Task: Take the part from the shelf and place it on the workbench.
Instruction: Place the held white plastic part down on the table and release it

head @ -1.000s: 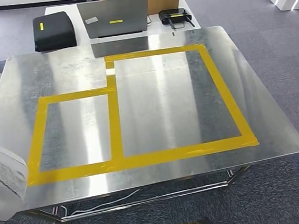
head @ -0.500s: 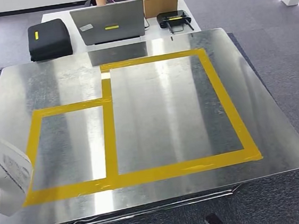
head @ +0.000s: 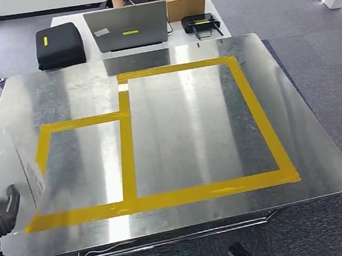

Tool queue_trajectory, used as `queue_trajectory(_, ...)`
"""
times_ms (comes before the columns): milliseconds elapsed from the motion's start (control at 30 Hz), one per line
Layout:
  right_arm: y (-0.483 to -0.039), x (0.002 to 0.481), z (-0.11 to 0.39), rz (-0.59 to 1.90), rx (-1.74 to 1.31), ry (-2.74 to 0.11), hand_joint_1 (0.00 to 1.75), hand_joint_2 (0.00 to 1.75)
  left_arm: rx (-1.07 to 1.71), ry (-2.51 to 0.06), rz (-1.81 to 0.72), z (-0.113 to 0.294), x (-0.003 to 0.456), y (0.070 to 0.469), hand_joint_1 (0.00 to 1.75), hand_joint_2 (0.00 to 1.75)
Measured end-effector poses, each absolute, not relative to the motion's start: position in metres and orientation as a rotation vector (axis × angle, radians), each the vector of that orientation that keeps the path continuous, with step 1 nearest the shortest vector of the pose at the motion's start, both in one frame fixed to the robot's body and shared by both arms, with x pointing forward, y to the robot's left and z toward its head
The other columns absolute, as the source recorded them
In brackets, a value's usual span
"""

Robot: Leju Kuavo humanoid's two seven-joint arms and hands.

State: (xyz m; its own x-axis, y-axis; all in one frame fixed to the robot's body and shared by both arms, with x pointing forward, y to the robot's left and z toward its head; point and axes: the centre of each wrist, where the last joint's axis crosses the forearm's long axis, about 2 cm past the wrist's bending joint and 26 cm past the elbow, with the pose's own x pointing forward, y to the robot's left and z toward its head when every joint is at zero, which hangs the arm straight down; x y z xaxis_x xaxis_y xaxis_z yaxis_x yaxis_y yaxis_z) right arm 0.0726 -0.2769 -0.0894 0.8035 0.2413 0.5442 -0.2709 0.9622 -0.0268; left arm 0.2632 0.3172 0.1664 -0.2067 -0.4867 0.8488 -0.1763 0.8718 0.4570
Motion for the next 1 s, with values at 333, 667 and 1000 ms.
queue_trajectory(333, -0.275, 0.093, -0.086, 0.352, 0.072, -0.569, 0.00, 1.75, 0.704, -1.585, -0.748, 0.179, 0.328, 0.294, 1.75, 1.75)
queue_trajectory(667, -0.274, 0.093, -0.088, 0.387, 0.070, -0.554, 0.00, 0.00, 0.804, -1.543, -0.917, 0.182, 0.349, 0.277, 0.00, 1.75)
queue_trajectory(1000, -0.275, 0.093, -0.088, 0.420, 0.060, -0.549, 0.00, 0.00, 0.853, -1.564, -0.940, 0.181, 0.350, 0.275, 0.00, 0.00)
